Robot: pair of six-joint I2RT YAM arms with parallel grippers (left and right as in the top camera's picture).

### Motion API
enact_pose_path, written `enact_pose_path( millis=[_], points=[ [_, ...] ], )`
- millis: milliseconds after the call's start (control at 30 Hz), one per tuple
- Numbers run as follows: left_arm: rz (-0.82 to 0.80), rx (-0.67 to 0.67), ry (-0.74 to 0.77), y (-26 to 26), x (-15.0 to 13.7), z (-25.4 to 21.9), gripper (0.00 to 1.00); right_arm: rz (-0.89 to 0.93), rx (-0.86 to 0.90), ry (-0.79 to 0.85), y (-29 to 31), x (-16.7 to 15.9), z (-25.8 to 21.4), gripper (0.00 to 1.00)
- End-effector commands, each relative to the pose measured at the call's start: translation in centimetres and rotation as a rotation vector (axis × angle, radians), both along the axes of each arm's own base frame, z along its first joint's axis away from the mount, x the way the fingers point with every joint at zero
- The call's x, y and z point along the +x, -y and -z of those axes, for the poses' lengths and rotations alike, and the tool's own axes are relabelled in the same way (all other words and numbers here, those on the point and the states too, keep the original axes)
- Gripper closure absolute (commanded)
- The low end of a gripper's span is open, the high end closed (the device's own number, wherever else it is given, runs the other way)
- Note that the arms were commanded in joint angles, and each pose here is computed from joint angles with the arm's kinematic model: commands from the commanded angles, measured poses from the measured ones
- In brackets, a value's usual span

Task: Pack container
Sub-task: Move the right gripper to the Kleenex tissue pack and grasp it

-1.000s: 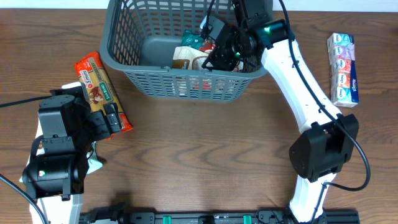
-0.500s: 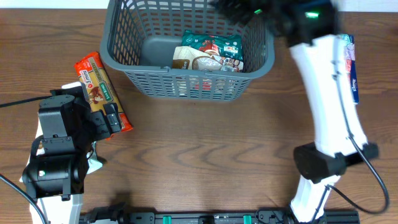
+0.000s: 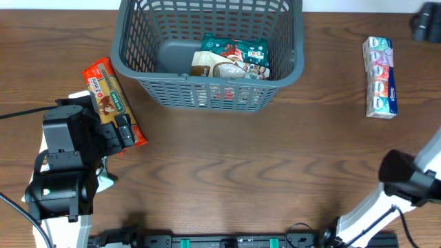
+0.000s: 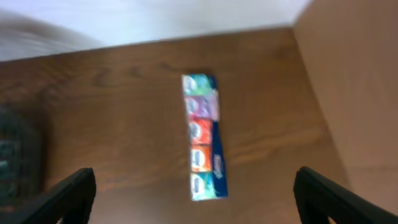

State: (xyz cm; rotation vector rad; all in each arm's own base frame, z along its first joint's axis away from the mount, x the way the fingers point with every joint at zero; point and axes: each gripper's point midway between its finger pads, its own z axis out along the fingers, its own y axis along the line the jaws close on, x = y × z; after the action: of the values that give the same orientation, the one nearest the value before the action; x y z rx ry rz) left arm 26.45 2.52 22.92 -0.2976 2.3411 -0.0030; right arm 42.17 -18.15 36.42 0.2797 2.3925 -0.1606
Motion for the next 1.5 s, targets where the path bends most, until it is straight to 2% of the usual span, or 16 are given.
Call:
enact_pose_path(
  millis=[0,67,233,467,833,1133,1167,1200,1267,1400,1467],
  points=[
    [-0.003,0.02,0.012,-0.4,0.1,-0.6,0.01,0.031,0.166,-0.032,2.6,0.3,3.6,0.08],
    [-0.003,0.02,0.012,-0.4,0.1,-0.6,0.01,0.063,0.203,-0.094,4.2,0.3,6.4,0.01],
    [-0.003,0.021,0.012,-0.4,0.1,-0.6,0.02,0.095,0.267,-0.262,6.2,1.6,14.4,0.01],
    [-0.003,0.02,0.012,-0.4,0.1,-0.6,0.01,0.056,0.301,-0.366,6.2,4.6,22.4,0.01],
    [-0.004,0.021,0.012,-0.4,0.0,-0.6,0.01,-0.023,0.319,-0.472,4.7,7.5,32.9,0.01],
    [-0.003,0.021,0.012,-0.4,0.1,-0.6,0.01,-0.025,0.312,-0.543,4.3,7.4,37.4,0.02],
    [-0.003,0.02,0.012,-0.4,0.1,-0.6,0.01,-0.025,0.311,-0.542,4.3,7.4,37.4,0.06],
    [-0.003,0.021,0.012,-0.4,0.1,-0.6,0.01,-0.026,0.311,-0.54,4.3,7.5,37.3,0.15],
    [-0.003,0.021,0.012,-0.4,0.1,-0.6,0.01,-0.028,0.311,-0.539,4.2,7.5,37.3,0.41],
    [-0.003,0.021,0.012,-0.4,0.0,-0.6,0.01,-0.049,0.332,-0.544,3.1,7.6,37.3,0.69],
    [-0.003,0.02,0.012,-0.4,0.1,-0.6,0.01,-0.079,0.353,-0.541,2.1,7.8,37.1,0.94]
  ],
)
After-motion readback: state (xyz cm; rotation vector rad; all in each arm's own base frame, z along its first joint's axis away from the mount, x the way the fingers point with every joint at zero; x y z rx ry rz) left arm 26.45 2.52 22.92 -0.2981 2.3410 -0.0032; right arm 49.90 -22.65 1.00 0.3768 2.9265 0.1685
